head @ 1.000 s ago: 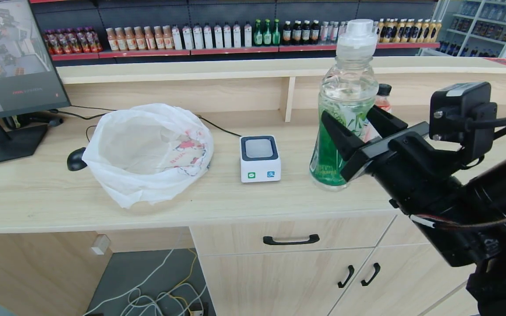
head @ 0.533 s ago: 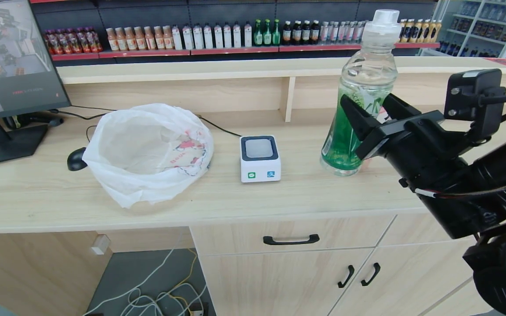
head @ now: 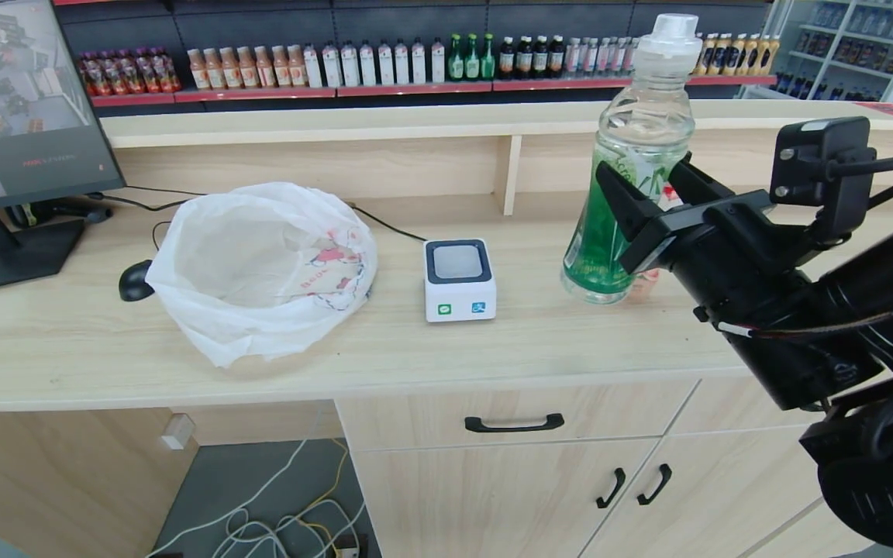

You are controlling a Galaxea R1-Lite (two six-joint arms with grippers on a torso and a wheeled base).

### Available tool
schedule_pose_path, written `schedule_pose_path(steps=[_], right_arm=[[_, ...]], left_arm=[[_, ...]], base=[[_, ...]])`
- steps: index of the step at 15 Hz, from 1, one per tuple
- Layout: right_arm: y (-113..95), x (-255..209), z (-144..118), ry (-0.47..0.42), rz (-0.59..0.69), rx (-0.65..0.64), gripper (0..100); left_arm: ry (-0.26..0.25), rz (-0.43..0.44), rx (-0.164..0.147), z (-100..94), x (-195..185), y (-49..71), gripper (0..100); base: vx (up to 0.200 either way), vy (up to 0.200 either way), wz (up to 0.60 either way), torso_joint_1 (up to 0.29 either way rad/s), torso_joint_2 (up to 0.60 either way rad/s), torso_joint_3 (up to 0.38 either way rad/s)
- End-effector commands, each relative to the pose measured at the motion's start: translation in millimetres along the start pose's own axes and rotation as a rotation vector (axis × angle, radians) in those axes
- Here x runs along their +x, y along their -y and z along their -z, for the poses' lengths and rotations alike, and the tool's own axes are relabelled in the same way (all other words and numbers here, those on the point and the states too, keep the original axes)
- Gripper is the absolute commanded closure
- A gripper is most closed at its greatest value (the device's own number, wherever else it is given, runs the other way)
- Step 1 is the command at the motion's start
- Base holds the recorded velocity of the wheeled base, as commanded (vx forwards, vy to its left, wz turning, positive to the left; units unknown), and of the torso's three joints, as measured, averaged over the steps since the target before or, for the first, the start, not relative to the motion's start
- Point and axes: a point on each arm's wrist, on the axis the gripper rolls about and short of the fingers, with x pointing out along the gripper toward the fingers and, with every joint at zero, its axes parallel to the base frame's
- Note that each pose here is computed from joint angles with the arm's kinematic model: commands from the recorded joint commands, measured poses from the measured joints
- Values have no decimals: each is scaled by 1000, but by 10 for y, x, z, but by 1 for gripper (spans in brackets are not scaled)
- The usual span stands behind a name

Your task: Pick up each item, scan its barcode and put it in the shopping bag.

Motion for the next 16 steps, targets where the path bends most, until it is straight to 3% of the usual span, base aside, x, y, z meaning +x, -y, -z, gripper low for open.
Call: schedule_pose_path(steps=[1, 5, 16], right_arm=[[0, 3, 3, 1, 2, 9, 100], [7, 2, -8, 4, 4, 12, 100], [19, 14, 18, -1, 9, 25, 100]], left_arm=[[0, -1, 0, 0, 0, 0, 0], [0, -1, 0, 0, 0, 0, 0], [0, -1, -3, 0, 0, 0, 0]], base=[[0, 0, 0, 0, 0, 0], [0, 0, 0, 0, 0, 0], [0, 200, 0, 4, 1, 2]])
